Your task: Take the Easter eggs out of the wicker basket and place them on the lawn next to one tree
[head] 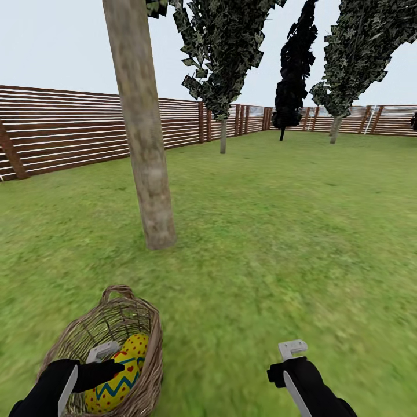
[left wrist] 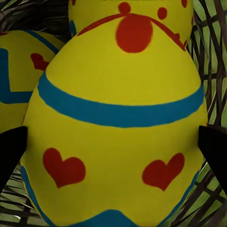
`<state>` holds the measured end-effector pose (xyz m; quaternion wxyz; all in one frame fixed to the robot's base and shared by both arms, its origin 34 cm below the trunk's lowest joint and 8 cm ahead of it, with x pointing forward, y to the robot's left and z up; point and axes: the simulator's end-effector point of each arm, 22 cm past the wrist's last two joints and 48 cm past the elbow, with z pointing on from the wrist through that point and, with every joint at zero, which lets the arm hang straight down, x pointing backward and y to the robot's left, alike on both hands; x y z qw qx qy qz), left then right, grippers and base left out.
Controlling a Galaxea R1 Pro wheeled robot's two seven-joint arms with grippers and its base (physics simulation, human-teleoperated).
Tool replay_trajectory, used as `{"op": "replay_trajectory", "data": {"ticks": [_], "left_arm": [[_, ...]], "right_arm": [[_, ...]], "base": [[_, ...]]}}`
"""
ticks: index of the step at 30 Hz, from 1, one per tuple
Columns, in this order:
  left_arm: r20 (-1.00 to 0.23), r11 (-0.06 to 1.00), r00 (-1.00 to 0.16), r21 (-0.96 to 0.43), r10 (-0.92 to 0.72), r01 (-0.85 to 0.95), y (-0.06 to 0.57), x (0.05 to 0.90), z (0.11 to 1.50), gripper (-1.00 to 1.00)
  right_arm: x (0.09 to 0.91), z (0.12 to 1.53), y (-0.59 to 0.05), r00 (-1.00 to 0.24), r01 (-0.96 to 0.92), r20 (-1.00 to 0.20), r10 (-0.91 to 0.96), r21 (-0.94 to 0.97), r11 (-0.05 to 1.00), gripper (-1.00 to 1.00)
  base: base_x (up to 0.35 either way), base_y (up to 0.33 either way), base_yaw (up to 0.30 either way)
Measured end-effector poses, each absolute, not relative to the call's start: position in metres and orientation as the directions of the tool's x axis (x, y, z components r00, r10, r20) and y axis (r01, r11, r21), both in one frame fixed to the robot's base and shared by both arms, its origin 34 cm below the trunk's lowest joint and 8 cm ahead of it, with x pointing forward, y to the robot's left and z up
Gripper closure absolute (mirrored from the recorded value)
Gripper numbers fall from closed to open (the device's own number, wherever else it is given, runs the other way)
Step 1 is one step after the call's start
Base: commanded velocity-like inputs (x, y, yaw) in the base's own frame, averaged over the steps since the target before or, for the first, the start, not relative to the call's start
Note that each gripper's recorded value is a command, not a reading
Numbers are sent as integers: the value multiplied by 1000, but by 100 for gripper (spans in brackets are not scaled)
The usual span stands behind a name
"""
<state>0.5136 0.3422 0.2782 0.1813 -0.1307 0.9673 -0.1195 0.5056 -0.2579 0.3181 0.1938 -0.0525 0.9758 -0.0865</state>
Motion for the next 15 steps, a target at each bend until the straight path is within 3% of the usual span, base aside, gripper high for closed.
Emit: {"op": "replay_trajectory", "data": {"ticks": [15], "left_arm": [[-354,938,-888,-285,-294,-197,342,522,296,100]], "right_arm": [[512,336,-261,-906,-56,-403,-132,-195,979,-100]], "base": [[0,0,0]]}}
